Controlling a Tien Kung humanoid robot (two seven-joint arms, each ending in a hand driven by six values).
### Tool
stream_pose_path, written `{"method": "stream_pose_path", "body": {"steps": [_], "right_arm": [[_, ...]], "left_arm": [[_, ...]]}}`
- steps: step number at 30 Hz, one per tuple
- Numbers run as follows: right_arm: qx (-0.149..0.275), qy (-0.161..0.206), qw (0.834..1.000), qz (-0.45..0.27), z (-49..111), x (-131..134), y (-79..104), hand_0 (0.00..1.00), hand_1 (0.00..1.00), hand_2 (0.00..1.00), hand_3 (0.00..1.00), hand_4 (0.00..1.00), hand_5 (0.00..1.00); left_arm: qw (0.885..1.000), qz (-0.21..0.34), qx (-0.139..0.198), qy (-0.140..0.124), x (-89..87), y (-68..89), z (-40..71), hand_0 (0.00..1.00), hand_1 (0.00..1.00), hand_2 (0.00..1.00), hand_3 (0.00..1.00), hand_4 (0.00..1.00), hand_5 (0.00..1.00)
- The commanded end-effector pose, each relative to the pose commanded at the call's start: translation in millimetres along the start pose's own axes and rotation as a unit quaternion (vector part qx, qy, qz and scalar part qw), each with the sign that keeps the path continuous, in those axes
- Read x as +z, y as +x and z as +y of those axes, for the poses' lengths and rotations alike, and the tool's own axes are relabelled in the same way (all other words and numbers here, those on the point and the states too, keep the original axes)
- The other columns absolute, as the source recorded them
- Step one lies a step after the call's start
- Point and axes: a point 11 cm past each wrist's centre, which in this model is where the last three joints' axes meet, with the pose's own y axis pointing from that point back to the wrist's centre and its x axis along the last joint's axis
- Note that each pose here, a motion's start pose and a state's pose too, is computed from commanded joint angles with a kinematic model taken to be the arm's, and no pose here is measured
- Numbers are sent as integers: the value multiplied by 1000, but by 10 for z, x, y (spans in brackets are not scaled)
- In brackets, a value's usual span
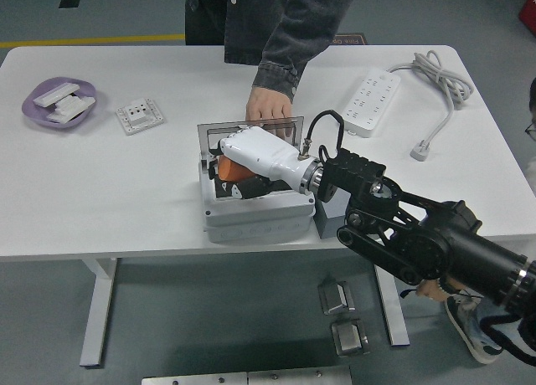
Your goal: Pick up the cylinder from the cube,place it in the box,flap close box
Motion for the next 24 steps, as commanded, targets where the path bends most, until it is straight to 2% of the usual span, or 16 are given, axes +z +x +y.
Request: {"method": "stream_pose_path", "body": {"steps": [5, 6, 11, 12, 17, 18, 23, 24], "right_arm": [[-6, 5, 1000, 5, -18, 10, -60, 338, 351, 515, 612, 272, 2], [-6, 5, 1000, 6, -21, 14, -66, 404, 463, 581, 694, 320, 111], [-8, 2, 1000, 9, -21, 54, -80, 404, 463, 581, 694, 320, 111], [-8, 1, 1000, 10, -19, 66, -80, 458, 503, 612, 723, 538, 290], [-8, -2, 1000, 16, -6, 111, -75, 458, 503, 612, 723, 538, 290], [-8, -2, 1000, 18, -2, 120, -75, 543, 552, 646, 830, 775, 433], [-9, -7, 1000, 24, 14, 168, -72, 543, 552, 646, 830, 775, 433], [-9, -9, 1000, 25, 17, 180, -70, 550, 552, 648, 849, 843, 426]], "left_arm": [[1000, -3, -1, -3, 24, -13, 5, 822, 811, 777, 838, 725, 477], [1000, -4, -1, -3, 29, -17, 6, 822, 811, 777, 838, 725, 477], [1000, -7, -3, -5, 46, -32, 10, 822, 811, 777, 838, 725, 477], [1000, -7, -3, -5, 48, -35, 10, 822, 811, 777, 838, 725, 477], [1000, -10, -4, -7, 63, -42, 13, 822, 811, 777, 838, 725, 477], [1000, -10, -4, -8, 67, -44, 14, 822, 811, 777, 838, 725, 477], [1000, -14, -5, -9, 77, -59, 16, 822, 811, 777, 838, 725, 477], [1000, -15, -6, -9, 78, -64, 16, 822, 811, 777, 838, 725, 477]]}}
